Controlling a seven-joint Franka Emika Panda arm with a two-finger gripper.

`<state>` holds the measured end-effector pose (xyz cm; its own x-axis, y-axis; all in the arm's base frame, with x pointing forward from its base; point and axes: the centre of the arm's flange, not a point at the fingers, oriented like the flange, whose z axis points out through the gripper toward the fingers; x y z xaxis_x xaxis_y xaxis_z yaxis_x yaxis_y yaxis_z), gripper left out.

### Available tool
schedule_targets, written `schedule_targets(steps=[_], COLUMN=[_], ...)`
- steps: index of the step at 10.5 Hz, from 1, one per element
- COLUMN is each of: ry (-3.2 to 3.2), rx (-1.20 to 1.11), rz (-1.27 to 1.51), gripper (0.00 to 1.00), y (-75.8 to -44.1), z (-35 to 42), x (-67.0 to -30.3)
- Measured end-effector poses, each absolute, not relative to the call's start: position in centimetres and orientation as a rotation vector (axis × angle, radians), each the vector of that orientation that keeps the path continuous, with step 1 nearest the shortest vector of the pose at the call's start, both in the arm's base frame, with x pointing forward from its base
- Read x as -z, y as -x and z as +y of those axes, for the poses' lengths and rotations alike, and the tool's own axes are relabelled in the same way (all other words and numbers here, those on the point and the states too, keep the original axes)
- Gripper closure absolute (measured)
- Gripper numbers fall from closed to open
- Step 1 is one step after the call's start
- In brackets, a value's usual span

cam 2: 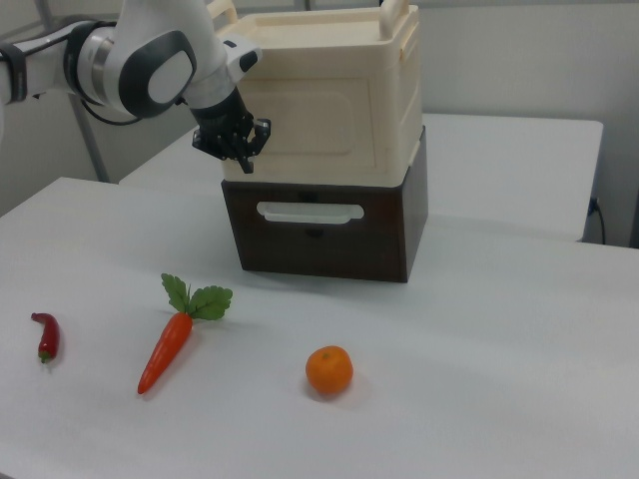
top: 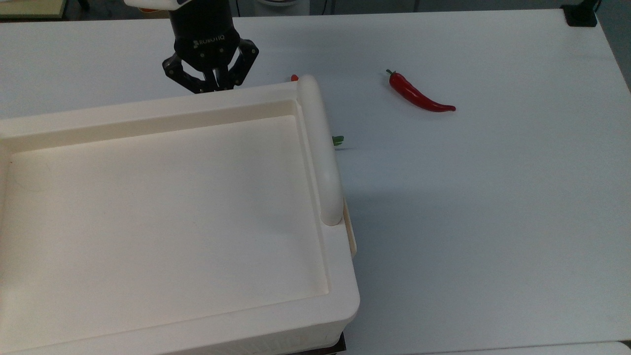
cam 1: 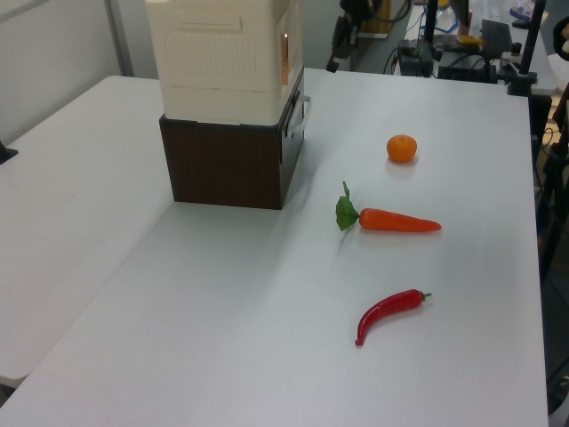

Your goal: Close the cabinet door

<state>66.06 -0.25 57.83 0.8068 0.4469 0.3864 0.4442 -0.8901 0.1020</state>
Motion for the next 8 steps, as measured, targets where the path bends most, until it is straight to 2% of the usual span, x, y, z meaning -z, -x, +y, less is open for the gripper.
schedule_targets(steps=[6,8], ry=[-2.929,-2.927], rx=[-0.963,-1.001], rz=[0.474,0.433], gripper=[0.99,0.99], y=[-69.5,-70.3], z=[3.3,4.3], x=[-56.9,-57.0])
